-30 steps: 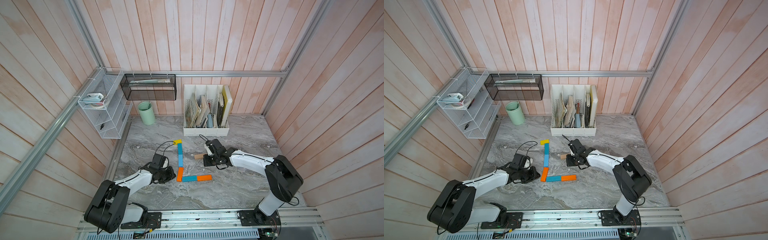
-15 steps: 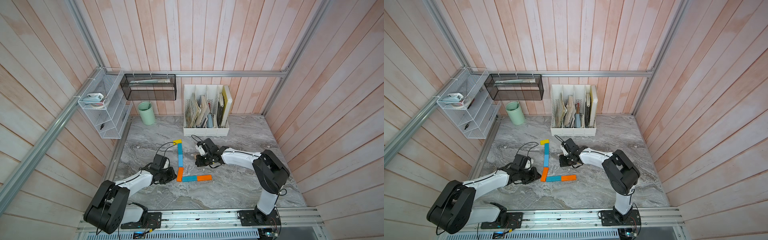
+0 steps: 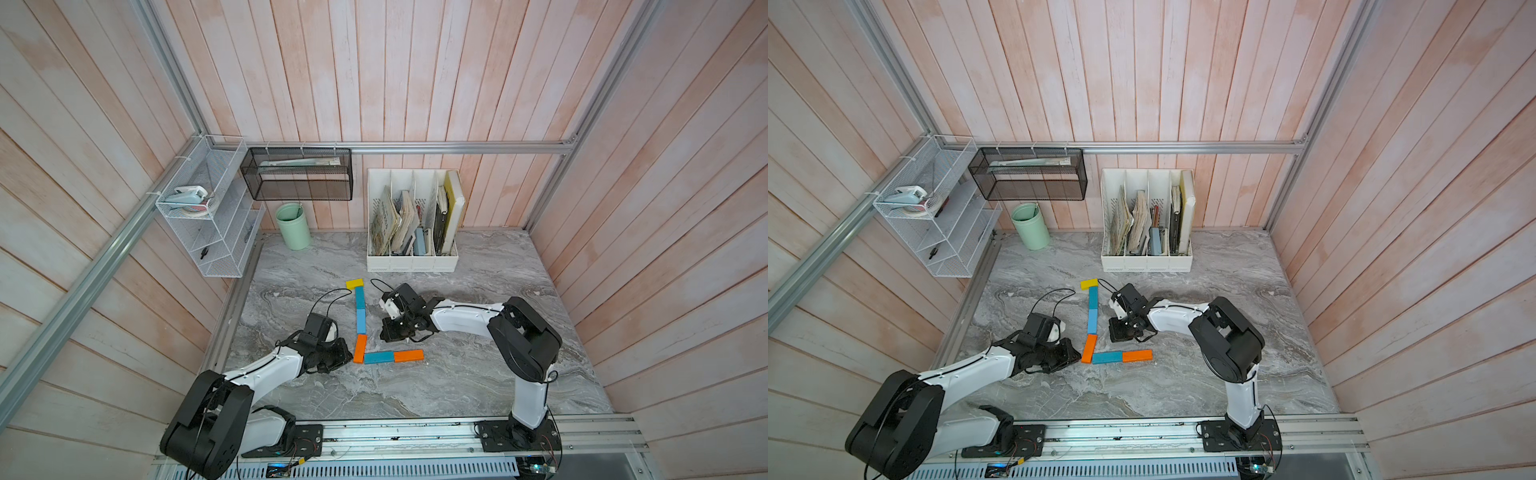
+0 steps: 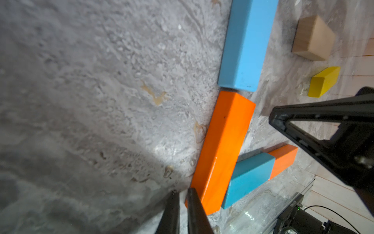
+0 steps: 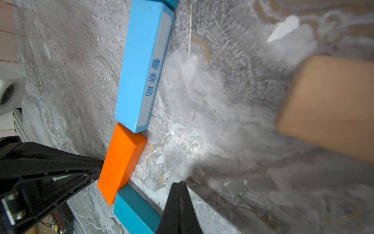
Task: Assemble a giraffe with building blocks
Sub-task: Adjust the building block at the center of the board.
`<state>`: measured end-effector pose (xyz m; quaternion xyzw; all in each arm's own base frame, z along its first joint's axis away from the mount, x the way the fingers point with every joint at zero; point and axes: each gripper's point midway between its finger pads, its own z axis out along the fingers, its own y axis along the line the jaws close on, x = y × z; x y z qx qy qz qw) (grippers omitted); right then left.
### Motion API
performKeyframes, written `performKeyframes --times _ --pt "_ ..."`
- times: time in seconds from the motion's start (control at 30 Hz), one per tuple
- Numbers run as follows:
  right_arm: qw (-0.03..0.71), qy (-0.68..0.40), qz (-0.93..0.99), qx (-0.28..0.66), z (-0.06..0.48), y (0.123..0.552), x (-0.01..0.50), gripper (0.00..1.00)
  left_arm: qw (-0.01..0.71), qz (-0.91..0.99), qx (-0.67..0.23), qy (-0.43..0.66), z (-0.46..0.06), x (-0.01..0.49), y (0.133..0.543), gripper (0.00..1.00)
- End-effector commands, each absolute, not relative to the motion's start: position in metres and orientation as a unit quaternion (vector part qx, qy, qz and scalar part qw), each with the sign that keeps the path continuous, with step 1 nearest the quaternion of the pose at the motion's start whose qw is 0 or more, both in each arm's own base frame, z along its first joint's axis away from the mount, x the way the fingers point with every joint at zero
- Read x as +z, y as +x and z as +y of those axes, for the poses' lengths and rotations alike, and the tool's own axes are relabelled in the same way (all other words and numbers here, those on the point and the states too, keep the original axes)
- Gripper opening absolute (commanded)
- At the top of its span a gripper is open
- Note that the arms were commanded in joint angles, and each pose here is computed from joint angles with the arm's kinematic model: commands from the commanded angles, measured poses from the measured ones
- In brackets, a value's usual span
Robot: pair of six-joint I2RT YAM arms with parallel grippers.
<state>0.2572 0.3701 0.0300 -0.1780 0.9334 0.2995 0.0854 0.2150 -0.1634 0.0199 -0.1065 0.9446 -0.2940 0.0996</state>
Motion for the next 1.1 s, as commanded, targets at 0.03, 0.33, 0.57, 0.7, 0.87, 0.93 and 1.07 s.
performKeyframes --times 0.03,0.33,0.57,0.7,0.87,0.93,1.07 --pt "0.085 -0.181 0.927 0.317 0.385 0.258 0.032 0.00 0.082 0.950 -0.281 -0.112 -0.160 0.011 0.204 0.14" --pt "0.074 -0.183 0.925 0.324 0.389 0.254 0.026 0.00 0.078 0.951 -0.280 -0.108 -0.165 0.009 0.205 0.14" --pt "0.077 -0.184 0.925 0.324 0.391 0.255 0.027 0.00 0.080 0.951 -0.279 -0.106 -0.166 0.009 0.207 0.14" --pt "0.078 -0.183 0.925 0.323 0.390 0.255 0.028 0.00 0.082 0.954 -0.272 -0.101 -0.165 0.009 0.209 0.14" --pt "0.087 -0.181 0.928 0.315 0.385 0.256 0.030 0.00 0.095 0.964 -0.224 -0.103 -0.150 0.006 0.215 0.14" --pt "0.101 -0.178 0.930 0.304 0.380 0.260 0.033 0.00 0.101 0.967 -0.211 -0.104 -0.145 0.006 0.218 0.15" --pt "0.139 -0.174 0.933 0.282 0.370 0.271 0.048 0.00 0.102 0.967 -0.208 -0.105 -0.144 0.004 0.222 0.16"
